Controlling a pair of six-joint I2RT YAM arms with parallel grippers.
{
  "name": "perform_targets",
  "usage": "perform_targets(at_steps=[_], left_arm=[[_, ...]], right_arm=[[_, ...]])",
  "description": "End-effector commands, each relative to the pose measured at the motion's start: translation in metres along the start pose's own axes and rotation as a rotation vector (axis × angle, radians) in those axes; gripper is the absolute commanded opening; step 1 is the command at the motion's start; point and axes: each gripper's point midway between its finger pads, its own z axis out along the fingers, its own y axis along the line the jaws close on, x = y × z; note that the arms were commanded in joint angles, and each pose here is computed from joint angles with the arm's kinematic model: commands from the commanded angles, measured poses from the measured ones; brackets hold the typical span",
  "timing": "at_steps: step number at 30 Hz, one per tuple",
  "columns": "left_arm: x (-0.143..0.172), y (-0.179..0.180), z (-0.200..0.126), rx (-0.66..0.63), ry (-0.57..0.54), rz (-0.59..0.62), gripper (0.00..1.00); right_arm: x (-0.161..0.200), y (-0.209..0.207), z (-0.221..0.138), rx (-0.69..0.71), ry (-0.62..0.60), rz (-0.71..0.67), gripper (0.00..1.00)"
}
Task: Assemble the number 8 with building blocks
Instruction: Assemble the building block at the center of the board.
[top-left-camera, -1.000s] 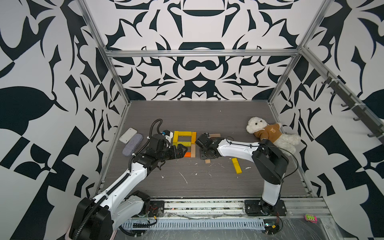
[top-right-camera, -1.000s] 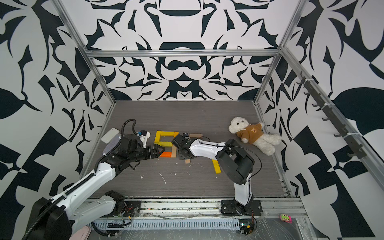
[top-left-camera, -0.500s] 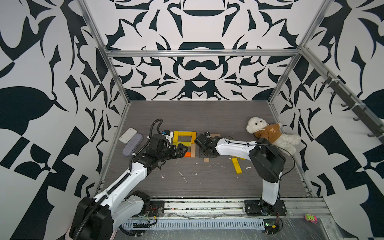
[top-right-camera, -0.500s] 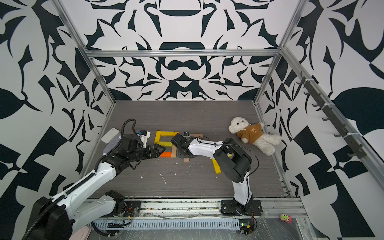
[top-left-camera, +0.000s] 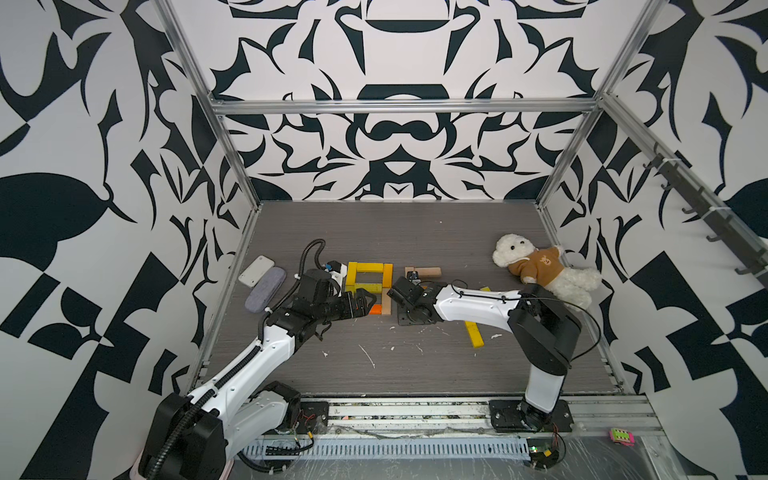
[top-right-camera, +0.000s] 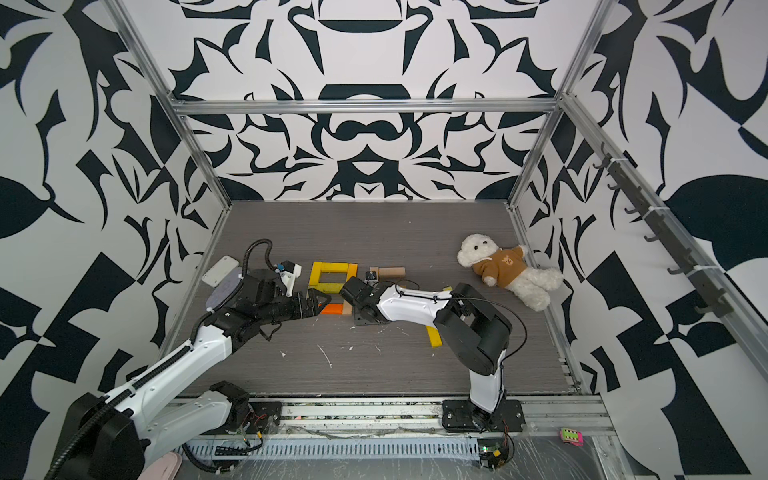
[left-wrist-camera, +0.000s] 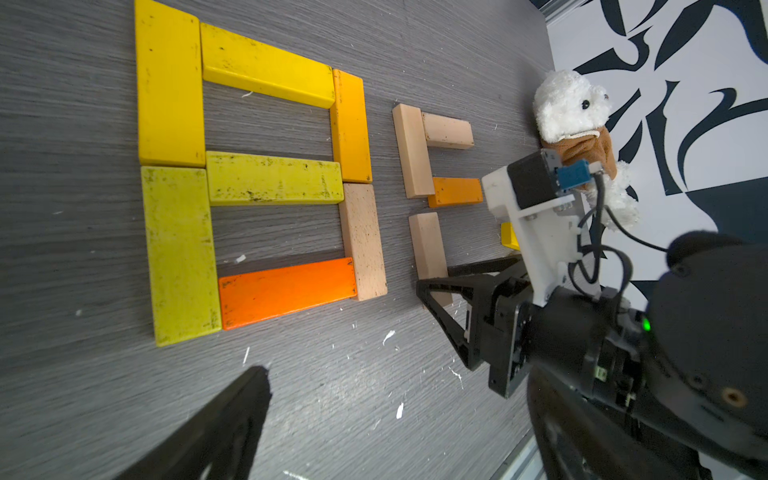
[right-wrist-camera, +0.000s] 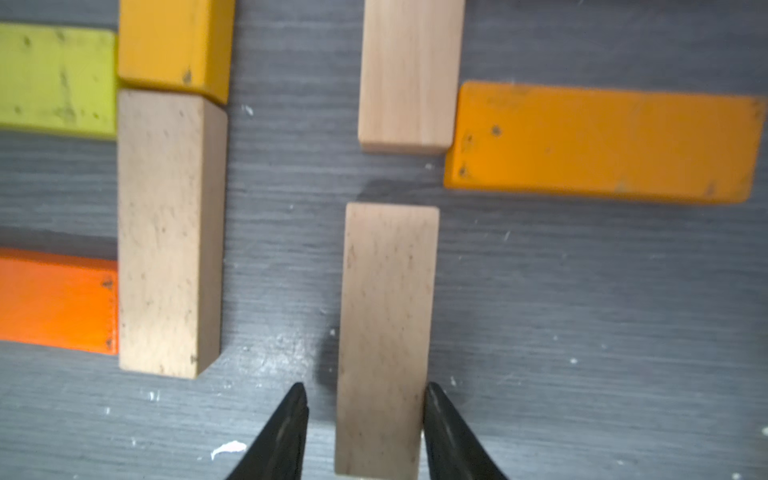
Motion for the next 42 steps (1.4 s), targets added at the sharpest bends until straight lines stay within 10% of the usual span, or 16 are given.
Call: perform_targets(at_steps=[1, 42], left_arm=[[0.002, -0.001, -0.001, 0.018, -0.004, -0.005, 0.99], [0.002, -0.01, 0.008, 0.106, -0.014, 0.004, 0.99]], right_arm=[[-0.002, -0.003, -0.007, 0.004, -0.017, 0.017, 0.45], [-0.012, -0.016, 0.008, 0.016, 0.0, 0.027, 0.29]])
